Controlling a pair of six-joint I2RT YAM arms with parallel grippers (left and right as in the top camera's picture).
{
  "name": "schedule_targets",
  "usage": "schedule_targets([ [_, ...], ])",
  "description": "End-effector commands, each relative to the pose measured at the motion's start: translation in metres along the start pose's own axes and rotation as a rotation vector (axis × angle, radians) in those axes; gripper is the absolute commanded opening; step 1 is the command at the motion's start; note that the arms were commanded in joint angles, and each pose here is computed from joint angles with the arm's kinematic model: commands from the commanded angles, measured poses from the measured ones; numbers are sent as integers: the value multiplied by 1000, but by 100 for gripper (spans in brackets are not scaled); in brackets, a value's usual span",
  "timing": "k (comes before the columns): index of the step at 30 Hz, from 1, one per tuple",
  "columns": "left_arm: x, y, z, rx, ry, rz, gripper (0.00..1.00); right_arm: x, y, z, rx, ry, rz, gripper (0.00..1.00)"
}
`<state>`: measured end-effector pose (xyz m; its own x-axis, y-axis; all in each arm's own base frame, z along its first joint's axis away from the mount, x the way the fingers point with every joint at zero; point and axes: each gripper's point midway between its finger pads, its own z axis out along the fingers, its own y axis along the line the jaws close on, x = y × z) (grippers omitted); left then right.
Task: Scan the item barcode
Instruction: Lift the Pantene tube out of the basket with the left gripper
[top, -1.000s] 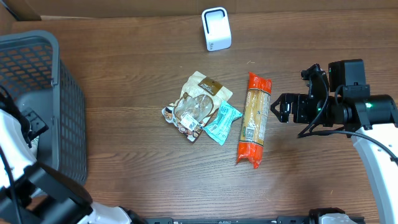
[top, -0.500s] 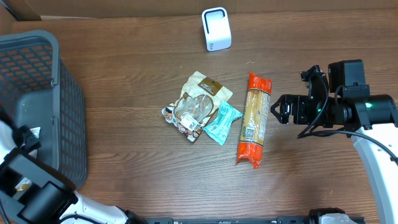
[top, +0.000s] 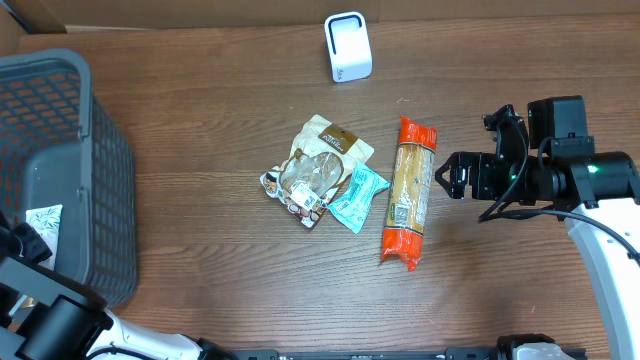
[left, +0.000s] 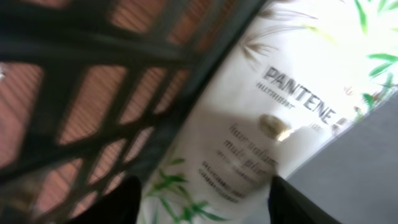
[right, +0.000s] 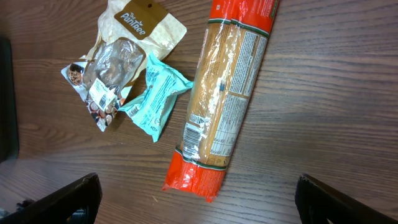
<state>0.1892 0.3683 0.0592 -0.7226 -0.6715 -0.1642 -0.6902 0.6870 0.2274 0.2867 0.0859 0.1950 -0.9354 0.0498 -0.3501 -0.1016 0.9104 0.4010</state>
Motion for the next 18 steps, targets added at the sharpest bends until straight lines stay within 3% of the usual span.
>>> schedule_targets([
  [1,19,-19,39,75,104,34,57,-6,2,-4,0,-23,-10,100],
  [9,14,-51,45,183,93,63,41,-7,3,-4,-1,-24,-8,100],
  [11,12,-60,43,211,85,74,26,-7,2,-4,0,-24,-8,100],
  [12,9,-70,41,245,75,82,9,-7,2,-4,0,-24,-8,100],
  [13,9,-72,40,252,73,83,4,-7,2,-4,0,-24,-8,100],
  [18,1,-101,29,323,50,92,4,-9,3,-4,-2,-33,-12,100],
])
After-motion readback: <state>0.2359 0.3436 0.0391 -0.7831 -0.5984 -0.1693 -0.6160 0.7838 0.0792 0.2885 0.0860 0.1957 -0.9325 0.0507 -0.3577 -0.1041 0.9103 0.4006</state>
